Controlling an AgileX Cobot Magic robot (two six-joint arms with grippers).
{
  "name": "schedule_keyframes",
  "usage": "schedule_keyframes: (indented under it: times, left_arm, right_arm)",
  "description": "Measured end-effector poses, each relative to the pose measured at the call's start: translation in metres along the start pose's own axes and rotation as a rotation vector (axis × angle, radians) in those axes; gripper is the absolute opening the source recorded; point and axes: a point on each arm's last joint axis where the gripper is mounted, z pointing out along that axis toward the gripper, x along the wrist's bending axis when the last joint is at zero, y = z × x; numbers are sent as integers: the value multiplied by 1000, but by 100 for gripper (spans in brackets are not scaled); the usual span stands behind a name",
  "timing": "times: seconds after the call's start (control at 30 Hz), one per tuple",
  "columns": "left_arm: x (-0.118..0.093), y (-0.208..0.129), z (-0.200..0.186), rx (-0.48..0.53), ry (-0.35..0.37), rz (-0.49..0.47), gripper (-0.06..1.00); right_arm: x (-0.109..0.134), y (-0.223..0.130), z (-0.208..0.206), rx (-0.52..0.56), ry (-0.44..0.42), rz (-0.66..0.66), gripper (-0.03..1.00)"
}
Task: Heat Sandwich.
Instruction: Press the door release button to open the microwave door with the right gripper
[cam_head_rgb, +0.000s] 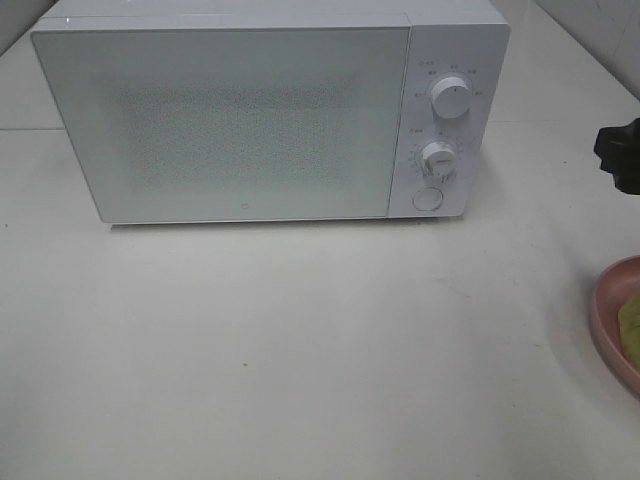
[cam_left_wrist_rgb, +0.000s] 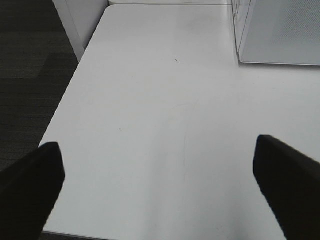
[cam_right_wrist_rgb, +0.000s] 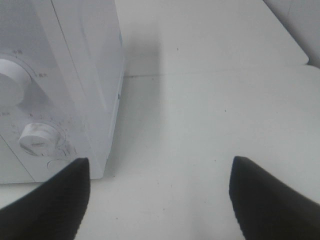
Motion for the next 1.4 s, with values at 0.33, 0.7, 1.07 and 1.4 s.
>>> schedule_keyframes:
  times: [0.33, 0.7, 1.07, 1.4]
  left_arm:
    - [0, 0, 0, 0, 0, 0, 97]
    - [0, 0, 0, 0, 0, 0, 97]
    - [0, 0, 0, 0, 0, 0, 97]
    - [0, 0, 0, 0, 0, 0, 97]
  right_arm:
    - [31, -18, 7, -97, 86, -101, 74]
    - [59, -36, 14, -117, 63, -124, 73]
    - [83, -58, 19, -116, 21, -125, 73]
    - [101, -76, 16, -96, 18, -144, 73]
